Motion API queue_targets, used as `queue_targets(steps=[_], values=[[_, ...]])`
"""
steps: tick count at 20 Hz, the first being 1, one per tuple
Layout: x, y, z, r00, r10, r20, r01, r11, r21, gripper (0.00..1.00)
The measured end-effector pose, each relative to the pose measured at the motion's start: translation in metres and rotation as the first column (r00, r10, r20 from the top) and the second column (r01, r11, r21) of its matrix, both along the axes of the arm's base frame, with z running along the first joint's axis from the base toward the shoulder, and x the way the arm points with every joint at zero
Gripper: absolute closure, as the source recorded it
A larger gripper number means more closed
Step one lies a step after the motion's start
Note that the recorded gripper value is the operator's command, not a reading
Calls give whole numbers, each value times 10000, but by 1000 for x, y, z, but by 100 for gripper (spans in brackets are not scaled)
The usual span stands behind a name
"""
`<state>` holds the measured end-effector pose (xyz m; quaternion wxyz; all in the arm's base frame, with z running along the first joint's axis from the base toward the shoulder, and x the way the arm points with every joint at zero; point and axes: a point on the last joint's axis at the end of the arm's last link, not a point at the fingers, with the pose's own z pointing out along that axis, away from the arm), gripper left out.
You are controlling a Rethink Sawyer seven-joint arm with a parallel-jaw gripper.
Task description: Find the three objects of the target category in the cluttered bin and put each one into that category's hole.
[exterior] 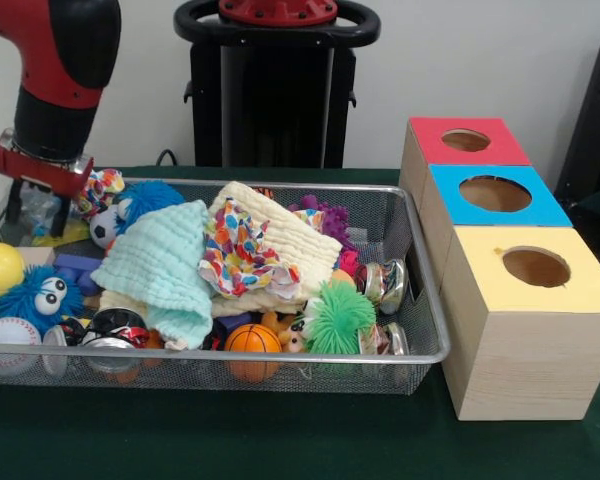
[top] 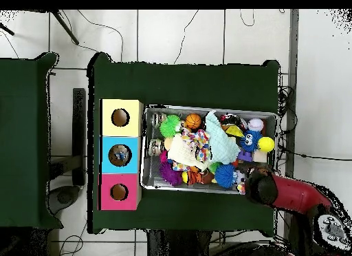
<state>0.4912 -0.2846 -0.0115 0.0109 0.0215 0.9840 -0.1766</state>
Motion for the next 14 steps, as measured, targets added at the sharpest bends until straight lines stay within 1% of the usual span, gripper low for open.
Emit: queue_targets(steps=[1, 3, 4, 7, 9, 14], values=[[0, -1, 10, 9999, -164, -56, 164, 9999, 53, 0], [-1, -2, 18, 9995, -297, -122, 298, 9995, 106, 0], [0, -2, 28, 9987, -458, -220, 463, 9987, 191, 0], [-1, -1, 38, 9972, -641, -384, 654, 9973, 342, 0], [-1, -1, 41, 9966, -708, -410, 725, 9965, 411, 0], [2, 0, 38, 9968, -732, -331, 750, 9955, 578, 0]])
